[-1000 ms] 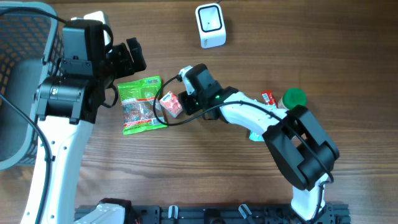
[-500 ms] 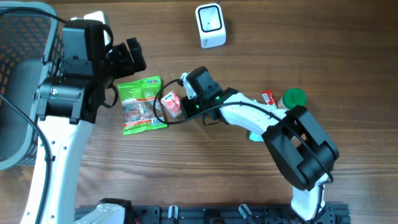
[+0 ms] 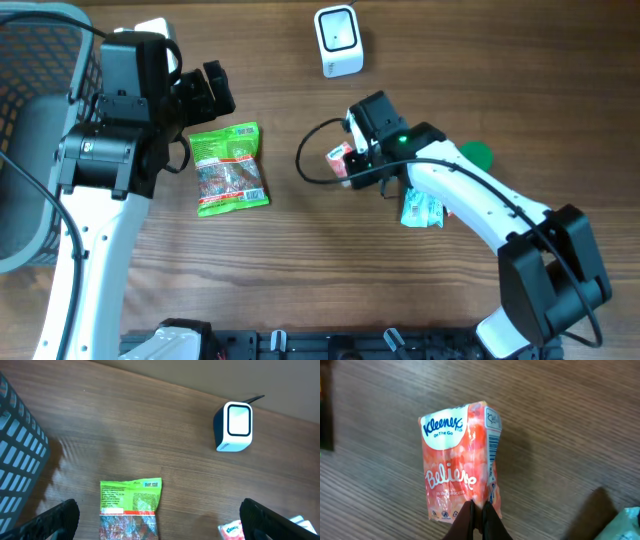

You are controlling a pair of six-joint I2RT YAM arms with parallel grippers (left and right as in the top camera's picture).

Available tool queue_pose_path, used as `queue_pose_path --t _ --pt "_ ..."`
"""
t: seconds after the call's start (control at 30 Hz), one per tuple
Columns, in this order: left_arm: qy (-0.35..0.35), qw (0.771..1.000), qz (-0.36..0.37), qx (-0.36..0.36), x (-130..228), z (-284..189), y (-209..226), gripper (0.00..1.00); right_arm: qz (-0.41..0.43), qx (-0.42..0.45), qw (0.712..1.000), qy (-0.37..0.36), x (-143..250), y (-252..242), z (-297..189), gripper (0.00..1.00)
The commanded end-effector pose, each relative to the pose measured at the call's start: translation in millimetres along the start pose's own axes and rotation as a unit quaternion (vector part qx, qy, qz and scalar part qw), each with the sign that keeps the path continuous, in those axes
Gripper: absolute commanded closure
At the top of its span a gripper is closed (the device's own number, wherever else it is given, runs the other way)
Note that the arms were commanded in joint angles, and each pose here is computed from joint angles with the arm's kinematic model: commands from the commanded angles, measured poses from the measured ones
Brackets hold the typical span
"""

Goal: Scan the item barcode

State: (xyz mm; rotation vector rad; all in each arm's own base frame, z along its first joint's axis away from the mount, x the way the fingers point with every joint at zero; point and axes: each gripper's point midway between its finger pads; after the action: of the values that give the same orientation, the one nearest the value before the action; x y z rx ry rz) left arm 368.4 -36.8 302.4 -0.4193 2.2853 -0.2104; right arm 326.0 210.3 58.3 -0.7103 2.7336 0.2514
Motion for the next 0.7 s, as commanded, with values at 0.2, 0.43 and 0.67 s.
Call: queue_pose_path --t 0.2,0.43,0.67 --pt "-0.006 1.0 0.007 -0.002 -2.6 -1.7 -0.2 0.0 -0.005 0.013 1.0 0.002 14.7 -4.8 19.3 0.57" --pt "-0.006 1.0 0.007 -0.002 -2.6 -1.7 -0.2 0.0 -0.009 0.013 0.999 -0.032 -2.1 -4.5 18.8 0.5" --pt "-0.006 1.0 0.007 -0.002 -2.6 -1.7 -0.2 0.0 -0.037 0.02 0.998 -0.041 -7.0 -5.7 18.4 0.56"
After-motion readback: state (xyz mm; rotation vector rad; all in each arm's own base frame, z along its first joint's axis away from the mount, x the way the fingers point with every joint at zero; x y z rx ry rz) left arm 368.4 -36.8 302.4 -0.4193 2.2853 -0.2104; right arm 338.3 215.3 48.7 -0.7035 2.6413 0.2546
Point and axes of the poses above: each gripper's point midway between its finger pads, its own z axis out along the fingers, its own y axis along the line the jaws close on, x = y × z, and after that the axes turned 7 degrees about -z, right-handed
